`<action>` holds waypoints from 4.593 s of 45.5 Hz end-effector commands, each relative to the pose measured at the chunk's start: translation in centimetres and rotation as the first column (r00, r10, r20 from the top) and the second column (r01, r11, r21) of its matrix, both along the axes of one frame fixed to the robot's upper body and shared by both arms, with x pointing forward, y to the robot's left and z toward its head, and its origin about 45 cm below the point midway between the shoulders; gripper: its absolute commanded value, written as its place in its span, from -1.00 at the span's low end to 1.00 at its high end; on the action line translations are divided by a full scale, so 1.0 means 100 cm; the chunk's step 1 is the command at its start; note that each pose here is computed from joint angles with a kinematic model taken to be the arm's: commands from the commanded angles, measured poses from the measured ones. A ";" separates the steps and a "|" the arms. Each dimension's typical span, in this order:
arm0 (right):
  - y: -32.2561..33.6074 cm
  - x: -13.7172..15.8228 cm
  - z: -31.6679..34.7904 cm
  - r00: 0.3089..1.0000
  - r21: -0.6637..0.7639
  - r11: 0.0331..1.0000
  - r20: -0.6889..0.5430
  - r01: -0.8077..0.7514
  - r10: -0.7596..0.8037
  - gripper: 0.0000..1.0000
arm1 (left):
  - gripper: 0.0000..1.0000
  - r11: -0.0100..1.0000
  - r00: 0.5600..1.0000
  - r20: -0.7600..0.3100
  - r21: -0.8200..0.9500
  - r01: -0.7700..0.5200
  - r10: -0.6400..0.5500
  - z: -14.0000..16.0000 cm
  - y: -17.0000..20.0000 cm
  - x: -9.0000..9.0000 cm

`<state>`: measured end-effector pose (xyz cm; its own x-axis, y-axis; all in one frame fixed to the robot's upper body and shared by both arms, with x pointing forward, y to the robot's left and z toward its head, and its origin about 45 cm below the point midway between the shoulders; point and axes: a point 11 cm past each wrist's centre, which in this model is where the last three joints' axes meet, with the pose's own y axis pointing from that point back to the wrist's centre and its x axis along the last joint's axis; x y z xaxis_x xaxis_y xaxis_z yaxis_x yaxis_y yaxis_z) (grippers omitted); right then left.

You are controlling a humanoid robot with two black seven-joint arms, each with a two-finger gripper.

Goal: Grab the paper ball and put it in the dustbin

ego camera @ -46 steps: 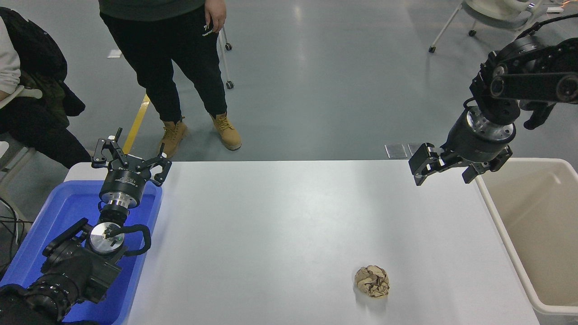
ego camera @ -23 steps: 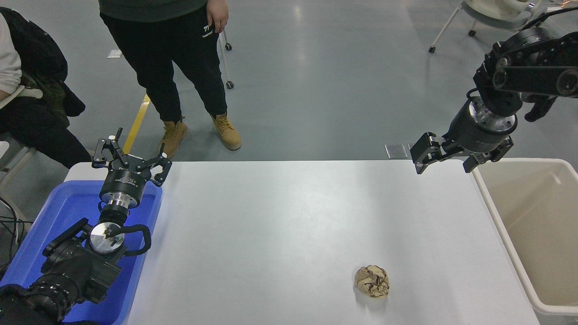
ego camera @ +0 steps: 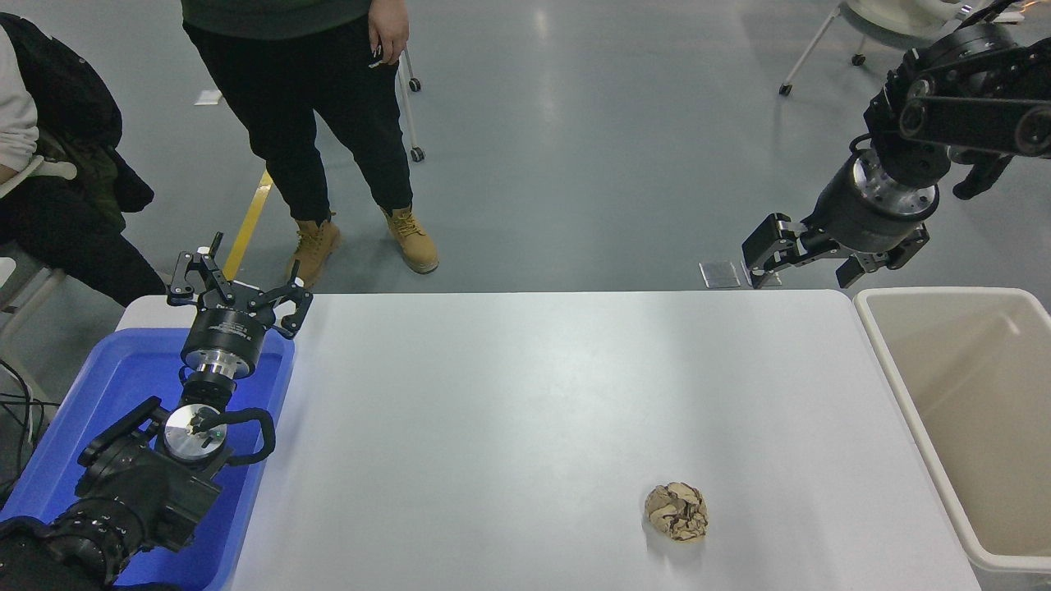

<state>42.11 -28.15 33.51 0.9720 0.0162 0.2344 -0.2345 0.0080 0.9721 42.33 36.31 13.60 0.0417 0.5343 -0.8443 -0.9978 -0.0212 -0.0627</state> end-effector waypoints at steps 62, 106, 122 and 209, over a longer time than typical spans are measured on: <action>0.092 -0.086 -0.183 0.957 0.153 0.977 -0.226 -0.148 0.180 0.98 | 0.98 1.000 1.000 0.000 0.000 0.001 -0.001 0.000 0.000 0.000; 0.077 -0.114 -0.248 0.977 0.170 0.984 -0.199 -0.043 0.077 0.95 | 0.98 1.000 1.000 0.000 0.000 0.001 -0.001 0.000 0.000 0.000; 0.072 -0.121 -0.258 0.976 0.165 0.986 -0.204 -0.038 0.072 0.95 | 0.98 1.000 1.000 0.000 0.000 0.001 -0.001 0.000 0.000 0.000; -0.023 -0.024 0.062 0.997 0.052 0.998 0.075 0.023 -0.027 -1.00 | 0.98 1.000 1.000 0.000 0.001 0.000 0.000 0.000 0.000 0.000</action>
<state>39.40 -29.19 33.41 0.9739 -0.0058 0.2269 -0.2269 -0.0507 0.9726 42.33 36.30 13.59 0.0419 0.5347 -0.8440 -0.9978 -0.0204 -0.0624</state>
